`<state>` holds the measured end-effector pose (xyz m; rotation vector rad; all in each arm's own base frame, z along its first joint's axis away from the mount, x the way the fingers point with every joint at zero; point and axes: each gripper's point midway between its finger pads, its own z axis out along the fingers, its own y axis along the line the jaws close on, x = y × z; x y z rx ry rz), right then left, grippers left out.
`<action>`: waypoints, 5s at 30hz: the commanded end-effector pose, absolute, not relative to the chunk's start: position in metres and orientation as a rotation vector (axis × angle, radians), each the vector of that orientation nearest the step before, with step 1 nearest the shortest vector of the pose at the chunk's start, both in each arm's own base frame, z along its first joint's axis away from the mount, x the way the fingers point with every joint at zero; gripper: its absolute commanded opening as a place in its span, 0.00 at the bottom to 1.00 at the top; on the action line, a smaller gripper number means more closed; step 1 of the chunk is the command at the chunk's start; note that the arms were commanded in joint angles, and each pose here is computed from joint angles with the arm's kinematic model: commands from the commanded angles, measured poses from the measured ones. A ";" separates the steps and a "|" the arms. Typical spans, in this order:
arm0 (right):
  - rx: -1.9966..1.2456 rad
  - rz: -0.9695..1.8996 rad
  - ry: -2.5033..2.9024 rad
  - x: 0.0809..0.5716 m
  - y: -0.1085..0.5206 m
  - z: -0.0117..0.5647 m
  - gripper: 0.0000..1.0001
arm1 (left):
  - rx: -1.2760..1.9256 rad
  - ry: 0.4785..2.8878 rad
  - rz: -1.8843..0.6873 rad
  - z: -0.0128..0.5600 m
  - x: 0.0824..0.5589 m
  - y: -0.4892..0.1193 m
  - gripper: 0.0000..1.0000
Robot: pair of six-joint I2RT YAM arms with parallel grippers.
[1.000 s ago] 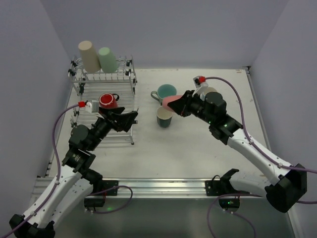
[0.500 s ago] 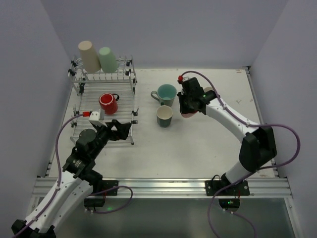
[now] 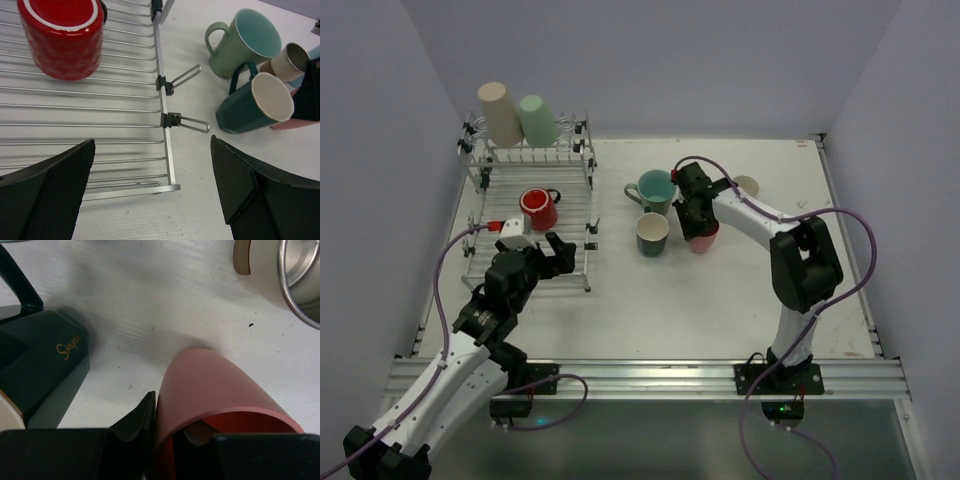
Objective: Unload the cups from the dish rack
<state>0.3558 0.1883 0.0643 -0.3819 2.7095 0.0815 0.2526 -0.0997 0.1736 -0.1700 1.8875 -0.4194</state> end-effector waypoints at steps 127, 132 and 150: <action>-0.433 1.672 1.396 0.167 0.354 0.393 0.79 | -0.003 1.083 -1.466 0.405 0.195 -0.184 0.18; -0.460 1.671 1.424 0.172 0.370 0.393 0.66 | -0.018 1.059 -1.538 0.411 0.186 -0.190 0.18; -0.408 1.533 1.418 0.183 0.360 0.397 0.00 | -0.002 1.139 -1.380 0.408 0.189 -0.193 0.94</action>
